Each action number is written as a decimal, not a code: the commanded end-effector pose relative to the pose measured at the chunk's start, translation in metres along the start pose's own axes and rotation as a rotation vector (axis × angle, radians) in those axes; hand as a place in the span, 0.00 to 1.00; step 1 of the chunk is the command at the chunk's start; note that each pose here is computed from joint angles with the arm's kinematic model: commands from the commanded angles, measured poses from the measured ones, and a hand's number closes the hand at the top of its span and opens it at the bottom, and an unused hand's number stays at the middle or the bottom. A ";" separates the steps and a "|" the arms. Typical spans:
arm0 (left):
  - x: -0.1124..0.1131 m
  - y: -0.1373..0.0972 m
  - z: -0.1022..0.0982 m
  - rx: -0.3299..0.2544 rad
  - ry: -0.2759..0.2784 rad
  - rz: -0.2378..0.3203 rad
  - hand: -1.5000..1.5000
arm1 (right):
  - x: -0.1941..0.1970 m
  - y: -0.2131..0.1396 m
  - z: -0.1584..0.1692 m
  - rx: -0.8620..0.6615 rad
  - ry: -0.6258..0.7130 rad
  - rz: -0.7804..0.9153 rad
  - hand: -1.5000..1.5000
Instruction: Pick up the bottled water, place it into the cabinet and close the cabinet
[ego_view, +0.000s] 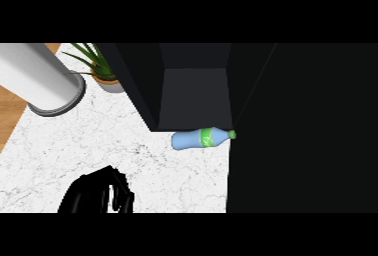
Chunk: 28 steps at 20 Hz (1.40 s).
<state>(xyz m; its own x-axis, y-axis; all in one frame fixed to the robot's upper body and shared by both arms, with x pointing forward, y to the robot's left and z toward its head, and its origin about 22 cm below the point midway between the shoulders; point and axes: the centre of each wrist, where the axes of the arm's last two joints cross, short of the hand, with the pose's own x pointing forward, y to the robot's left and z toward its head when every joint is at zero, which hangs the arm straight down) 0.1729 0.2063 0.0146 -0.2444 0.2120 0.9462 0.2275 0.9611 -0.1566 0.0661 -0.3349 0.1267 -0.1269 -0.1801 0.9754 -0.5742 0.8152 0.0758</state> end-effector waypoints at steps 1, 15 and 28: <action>0.020 0.033 0.009 0.019 -0.032 -0.034 1.00 | 0.043 0.043 -0.022 0.132 -0.063 0.169 1.00; 0.063 0.090 0.025 0.084 -0.064 -0.021 0.00 | 0.045 0.062 -0.043 0.357 -0.056 0.150 1.00; 0.093 0.118 0.044 0.090 -0.045 -0.014 0.00 | 0.034 0.063 -0.078 0.544 -0.026 0.174 1.00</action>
<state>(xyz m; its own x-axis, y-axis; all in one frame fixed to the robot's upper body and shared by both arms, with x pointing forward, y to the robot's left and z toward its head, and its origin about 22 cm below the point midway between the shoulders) 0.1406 0.3393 0.0670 -0.2916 0.2041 0.9345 0.1396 0.9756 -0.1695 0.1091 -0.2723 0.1237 -0.0434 -0.2396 0.9699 -0.8648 0.4950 0.0836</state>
